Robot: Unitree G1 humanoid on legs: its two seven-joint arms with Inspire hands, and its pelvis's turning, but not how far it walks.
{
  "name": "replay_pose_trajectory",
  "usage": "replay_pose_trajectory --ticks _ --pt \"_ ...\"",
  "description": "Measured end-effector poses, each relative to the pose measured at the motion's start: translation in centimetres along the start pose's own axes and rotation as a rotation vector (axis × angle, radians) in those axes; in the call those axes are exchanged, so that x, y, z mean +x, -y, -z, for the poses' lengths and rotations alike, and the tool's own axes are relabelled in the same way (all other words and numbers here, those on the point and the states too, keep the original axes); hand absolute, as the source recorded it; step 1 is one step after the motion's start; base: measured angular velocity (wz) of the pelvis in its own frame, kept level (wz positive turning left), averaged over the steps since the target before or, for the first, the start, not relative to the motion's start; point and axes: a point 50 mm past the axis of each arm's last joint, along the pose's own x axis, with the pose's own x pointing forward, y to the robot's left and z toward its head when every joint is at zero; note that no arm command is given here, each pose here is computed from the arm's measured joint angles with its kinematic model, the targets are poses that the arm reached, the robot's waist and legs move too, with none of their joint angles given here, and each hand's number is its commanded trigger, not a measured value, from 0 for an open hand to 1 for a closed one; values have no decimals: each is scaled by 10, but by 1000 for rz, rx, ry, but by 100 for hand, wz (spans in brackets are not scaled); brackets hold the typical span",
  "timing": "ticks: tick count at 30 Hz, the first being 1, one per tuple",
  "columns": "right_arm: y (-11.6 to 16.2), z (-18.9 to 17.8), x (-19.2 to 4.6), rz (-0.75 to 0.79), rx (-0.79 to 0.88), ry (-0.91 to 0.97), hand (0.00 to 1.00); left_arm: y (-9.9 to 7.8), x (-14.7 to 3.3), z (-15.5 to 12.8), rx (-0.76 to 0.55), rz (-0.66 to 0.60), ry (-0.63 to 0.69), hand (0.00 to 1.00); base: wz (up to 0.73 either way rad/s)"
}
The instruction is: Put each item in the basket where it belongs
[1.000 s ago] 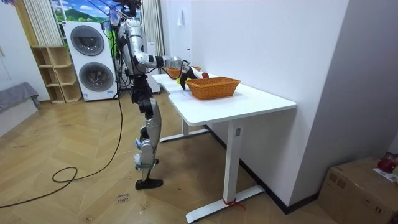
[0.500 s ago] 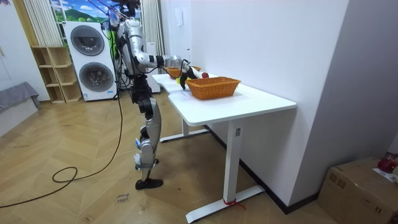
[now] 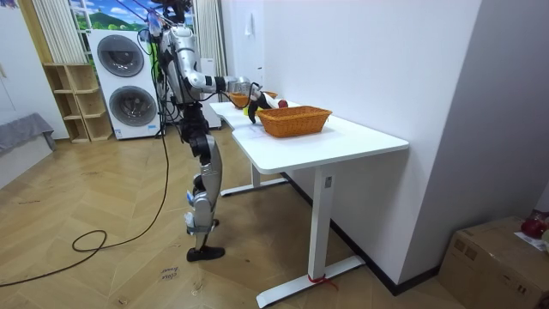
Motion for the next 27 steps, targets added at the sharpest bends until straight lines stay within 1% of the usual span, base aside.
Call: replay_pose_trajectory --ticks 13,19,20,21,22,25,27 --pt "-1 1 5 -17 1 -26 0 -1 0 -1 -2 -6 -7 0 0" --pt "-1 3 6 -18 4 -43 0 -2 0 1 5 -20 -32 0 0" --pt "-1 3 6 -19 6 -47 48 -2 0 1 6 -22 -38 0 0" --pt "-2 3 6 -20 7 -49 79 -2 0 1 6 -25 -42 0 0" --pt "-2 3 6 -21 7 -50 100 -2 0 1 7 -26 -43 0 0" --pt "-1 3 6 -14 -1 -55 100 -3 0 1 9 -34 -47 0 0" --pt "3 2 8 30 -29 -68 100 -3 0 0 9 -44 -45 0 0"
